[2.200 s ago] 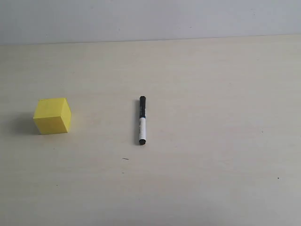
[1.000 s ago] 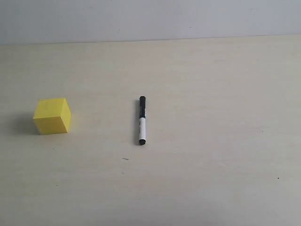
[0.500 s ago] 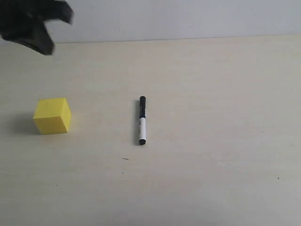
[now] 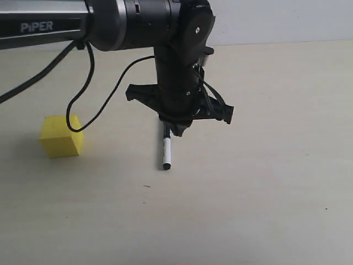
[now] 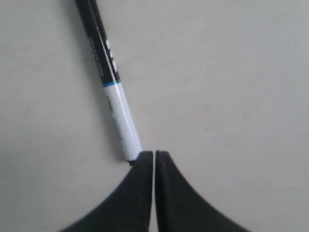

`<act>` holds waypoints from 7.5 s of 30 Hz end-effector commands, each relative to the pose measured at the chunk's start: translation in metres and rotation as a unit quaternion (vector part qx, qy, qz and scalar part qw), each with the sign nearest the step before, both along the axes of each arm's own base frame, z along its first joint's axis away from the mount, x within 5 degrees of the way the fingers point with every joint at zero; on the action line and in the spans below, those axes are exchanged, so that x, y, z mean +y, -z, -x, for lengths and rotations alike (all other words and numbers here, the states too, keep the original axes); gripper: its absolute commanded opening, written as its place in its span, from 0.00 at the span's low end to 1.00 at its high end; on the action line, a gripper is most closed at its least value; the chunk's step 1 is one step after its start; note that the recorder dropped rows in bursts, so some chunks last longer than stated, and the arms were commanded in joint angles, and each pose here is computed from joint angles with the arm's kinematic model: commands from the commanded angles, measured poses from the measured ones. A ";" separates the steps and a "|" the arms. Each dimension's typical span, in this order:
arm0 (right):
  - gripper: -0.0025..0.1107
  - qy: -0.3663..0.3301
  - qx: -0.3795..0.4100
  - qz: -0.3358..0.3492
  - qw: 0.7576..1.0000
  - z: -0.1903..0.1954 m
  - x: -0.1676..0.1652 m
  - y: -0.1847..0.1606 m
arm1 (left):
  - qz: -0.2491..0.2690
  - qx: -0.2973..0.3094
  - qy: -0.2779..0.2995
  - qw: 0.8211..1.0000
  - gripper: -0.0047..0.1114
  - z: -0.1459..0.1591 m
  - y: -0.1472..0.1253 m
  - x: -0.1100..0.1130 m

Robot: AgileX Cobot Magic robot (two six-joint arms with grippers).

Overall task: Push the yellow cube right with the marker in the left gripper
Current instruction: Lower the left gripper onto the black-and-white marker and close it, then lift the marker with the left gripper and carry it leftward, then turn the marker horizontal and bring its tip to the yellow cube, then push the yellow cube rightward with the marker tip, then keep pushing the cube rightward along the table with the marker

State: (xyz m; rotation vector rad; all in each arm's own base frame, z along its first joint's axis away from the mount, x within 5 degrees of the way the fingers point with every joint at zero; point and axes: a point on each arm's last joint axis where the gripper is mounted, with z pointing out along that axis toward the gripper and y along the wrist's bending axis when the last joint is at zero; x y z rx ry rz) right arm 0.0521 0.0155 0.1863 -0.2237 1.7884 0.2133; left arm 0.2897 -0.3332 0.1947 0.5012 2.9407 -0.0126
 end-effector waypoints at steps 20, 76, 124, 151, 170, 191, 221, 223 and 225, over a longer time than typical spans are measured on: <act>0.02 0.003 -0.004 -0.001 1.000 0.000 0.000 0.001 | -0.005 0.031 -0.068 0.997 0.41 -0.032 0.057 0.008; 0.02 0.003 -0.007 -0.001 1.000 0.000 0.000 0.000 | -0.224 -0.155 0.052 0.961 0.04 0.122 -0.113 0.330; 0.02 0.003 -0.007 -0.001 1.000 0.000 0.000 0.000 | -0.107 0.030 0.566 0.817 0.04 -0.050 0.042 0.352; 0.02 0.003 -0.005 -0.001 1.000 0.000 0.000 0.001 | -0.120 -0.075 0.601 0.787 0.04 -0.054 0.039 0.232; 0.02 0.003 -0.005 -0.001 1.000 0.000 0.000 0.001 | -0.135 -0.053 0.559 0.817 0.04 -0.067 0.056 0.226; 0.02 0.003 -0.005 -0.001 1.000 0.000 0.000 0.001 | -0.131 -0.118 0.564 0.807 0.04 -0.074 0.049 0.170; 0.02 0.003 -0.008 -0.002 1.000 0.000 0.000 0.000 | -0.099 -0.042 0.567 0.817 0.04 -0.050 0.053 0.155; 0.02 0.003 -0.008 -0.002 1.000 0.000 0.000 0.000 | -0.094 -0.040 0.562 0.821 0.04 -0.049 0.053 0.154; 0.02 0.003 -0.008 -0.002 1.000 0.000 0.000 0.000 | -0.090 -0.033 0.559 0.824 0.04 -0.048 0.054 0.155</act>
